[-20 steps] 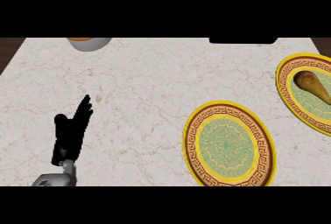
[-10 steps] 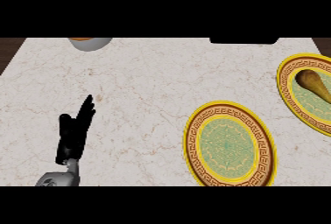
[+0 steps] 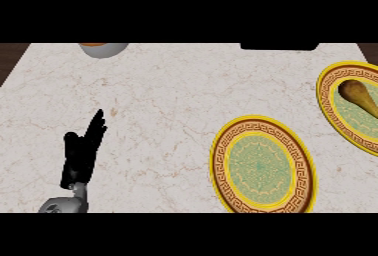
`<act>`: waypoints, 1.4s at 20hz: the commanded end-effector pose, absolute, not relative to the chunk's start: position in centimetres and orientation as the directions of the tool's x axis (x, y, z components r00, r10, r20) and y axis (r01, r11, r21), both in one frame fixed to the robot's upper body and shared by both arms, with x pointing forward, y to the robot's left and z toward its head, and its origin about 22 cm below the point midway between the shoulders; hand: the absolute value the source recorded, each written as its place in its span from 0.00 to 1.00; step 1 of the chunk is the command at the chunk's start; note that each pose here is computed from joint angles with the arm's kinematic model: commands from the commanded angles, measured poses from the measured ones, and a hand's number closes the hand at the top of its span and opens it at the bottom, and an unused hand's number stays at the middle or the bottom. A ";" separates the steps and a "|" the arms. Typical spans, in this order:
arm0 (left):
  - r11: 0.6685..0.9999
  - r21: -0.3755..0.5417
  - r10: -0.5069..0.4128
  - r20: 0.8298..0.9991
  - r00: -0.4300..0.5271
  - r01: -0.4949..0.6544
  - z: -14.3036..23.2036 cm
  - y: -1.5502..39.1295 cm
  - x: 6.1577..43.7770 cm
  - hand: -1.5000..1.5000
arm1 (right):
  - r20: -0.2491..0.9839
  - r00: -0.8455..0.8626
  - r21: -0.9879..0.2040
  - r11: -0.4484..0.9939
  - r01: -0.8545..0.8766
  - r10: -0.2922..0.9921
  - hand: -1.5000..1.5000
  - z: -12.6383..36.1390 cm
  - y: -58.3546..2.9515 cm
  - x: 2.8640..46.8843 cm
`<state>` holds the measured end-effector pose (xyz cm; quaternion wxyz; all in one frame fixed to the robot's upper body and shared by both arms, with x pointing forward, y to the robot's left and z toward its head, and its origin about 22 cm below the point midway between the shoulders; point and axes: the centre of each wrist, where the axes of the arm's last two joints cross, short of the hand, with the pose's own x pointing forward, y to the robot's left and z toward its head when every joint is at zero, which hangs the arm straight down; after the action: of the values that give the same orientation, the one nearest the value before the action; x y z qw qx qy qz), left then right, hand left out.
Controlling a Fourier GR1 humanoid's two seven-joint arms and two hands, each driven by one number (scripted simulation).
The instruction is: Pick the pear from the plate and place it in the plate
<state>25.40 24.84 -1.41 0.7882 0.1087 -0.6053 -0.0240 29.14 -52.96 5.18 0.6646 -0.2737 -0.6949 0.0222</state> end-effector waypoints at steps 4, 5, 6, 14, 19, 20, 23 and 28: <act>0.978 0.186 -0.156 0.951 0.266 -0.091 0.4 25.1 25.5 0.50 | 0.890 0.089 -0.444 0.806 0.392 0.447 0.00 3.3 -54.7 25.6; 0.978 0.192 -0.164 0.948 0.272 -0.081 -1.4 25.5 25.6 0.50 | 0.901 0.087 -0.423 0.820 0.386 0.424 0.00 6.2 -54.4 28.2; 0.974 0.201 -0.170 0.952 0.255 -0.102 -1.8 24.0 26.1 0.50 | 0.891 0.090 -0.443 0.804 0.397 0.446 0.00 3.5 -53.9 26.8; 0.980 0.182 -0.156 0.949 0.273 -0.073 -0.6 25.3 25.9 0.50 | 0.885 0.117 -0.454 0.781 0.429 0.450 0.00 4.2 -56.6 23.6; 0.977 0.193 -0.165 0.952 0.257 -0.089 -1.2 24.4 26.2 0.50 | 0.887 0.113 -0.444 0.759 0.476 0.448 0.00 5.3 -57.6 22.9; 0.975 0.205 -0.172 0.942 0.289 -0.088 -1.2 25.8 26.1 0.50 | 0.893 0.089 -0.426 0.764 0.484 0.441 0.00 5.0 -58.1 21.8; 0.978 0.192 -0.165 0.949 0.270 -0.077 -0.5 25.4 25.4 0.50 | 0.889 0.116 -0.436 0.742 0.509 0.443 0.00 5.5 -57.7 22.8; 0.976 0.200 -0.170 0.946 0.275 -0.086 -0.9 24.8 25.7 0.50 | 0.887 0.157 -0.444 0.710 0.548 0.433 0.00 4.4 -58.8 19.8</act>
<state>25.78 24.52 -0.78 0.7903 0.1030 -0.6033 -0.0284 21.60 -58.05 4.76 0.6555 -0.3689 -0.6583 -0.0300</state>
